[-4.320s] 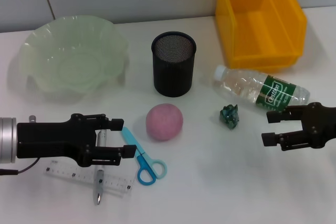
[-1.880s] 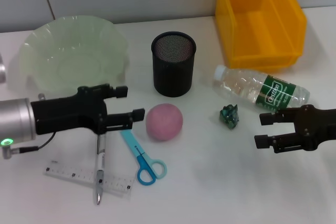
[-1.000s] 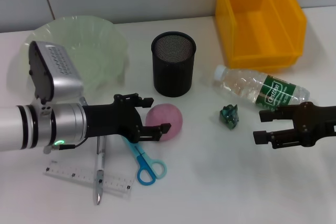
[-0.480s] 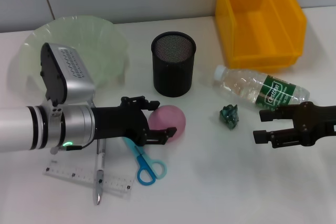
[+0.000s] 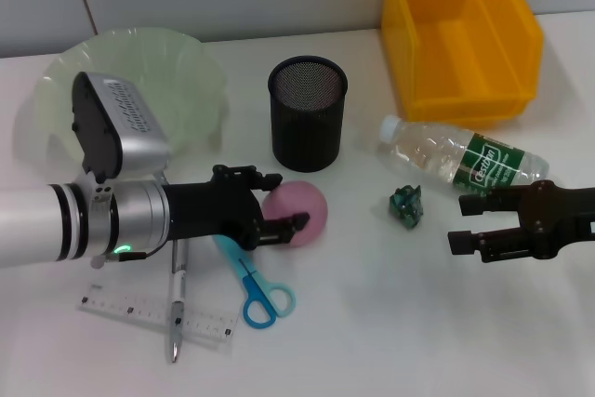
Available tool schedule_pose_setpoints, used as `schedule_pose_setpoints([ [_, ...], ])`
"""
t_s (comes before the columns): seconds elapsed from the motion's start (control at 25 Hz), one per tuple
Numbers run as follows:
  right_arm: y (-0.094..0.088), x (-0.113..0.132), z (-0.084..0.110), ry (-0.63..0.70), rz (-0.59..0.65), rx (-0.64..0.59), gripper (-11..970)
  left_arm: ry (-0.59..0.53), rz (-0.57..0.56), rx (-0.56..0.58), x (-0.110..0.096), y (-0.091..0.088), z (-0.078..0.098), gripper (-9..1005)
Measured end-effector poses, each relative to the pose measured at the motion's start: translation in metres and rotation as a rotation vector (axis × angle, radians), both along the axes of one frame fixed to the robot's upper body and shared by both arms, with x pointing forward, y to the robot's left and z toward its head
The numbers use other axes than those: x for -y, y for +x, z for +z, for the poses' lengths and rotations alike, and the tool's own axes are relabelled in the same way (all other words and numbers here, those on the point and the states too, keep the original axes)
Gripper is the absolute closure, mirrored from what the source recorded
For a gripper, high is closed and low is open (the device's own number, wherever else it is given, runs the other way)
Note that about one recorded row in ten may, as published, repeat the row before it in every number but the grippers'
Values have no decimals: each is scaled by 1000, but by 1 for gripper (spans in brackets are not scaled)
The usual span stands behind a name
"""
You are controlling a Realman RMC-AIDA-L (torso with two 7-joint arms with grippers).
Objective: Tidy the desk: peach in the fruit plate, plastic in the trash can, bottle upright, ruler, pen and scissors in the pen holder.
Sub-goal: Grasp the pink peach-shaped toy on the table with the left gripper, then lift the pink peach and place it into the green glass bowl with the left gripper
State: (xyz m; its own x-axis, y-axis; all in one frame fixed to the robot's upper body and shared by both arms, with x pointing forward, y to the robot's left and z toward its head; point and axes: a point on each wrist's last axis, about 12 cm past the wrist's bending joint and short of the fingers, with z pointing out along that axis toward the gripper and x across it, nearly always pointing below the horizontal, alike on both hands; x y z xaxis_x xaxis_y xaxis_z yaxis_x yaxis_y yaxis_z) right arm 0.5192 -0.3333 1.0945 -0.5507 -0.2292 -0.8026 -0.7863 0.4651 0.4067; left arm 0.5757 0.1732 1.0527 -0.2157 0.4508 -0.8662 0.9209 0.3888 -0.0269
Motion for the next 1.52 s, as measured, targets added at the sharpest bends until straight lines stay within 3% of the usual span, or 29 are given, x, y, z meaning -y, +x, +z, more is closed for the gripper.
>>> schedule_pose_setpoints([
  [0.12, -1, 0, 0, 0, -1, -1, 134, -19, 30, 1, -2, 0, 0, 395],
  [0.48, 0, 0, 0, 4, -9, -15, 135, -32, 38, 9, -8, -2, 2, 553],
  [0.68, 0, 1, 0, 4, -11, -18, 136, -116, 14, -1, -11, -4, 15, 649],
  [0.92, -2, 2, -1, 5, -17, -24, 137, -307, 86, 84, -49, -6, 56, 745],
  [0.96, -2, 2, -1, 5, -17, -24, 137, -307, 86, 84, -49, -6, 56, 755],
  [1.0, -2, 2, -1, 7, -18, -24, 137, -386, 184, 158, -70, -4, 70, 765],
  [1.08, -3, 2, -1, 9, -16, -23, 137, -422, 267, 204, -85, 0, 73, 794],
  [1.24, -4, 2, -1, 12, -12, -20, 138, -416, 458, 244, -108, 14, 62, 820],
  [1.52, -3, 1, 0, 15, -11, -20, 139, -278, 583, 228, -99, 33, 33, 846],
])
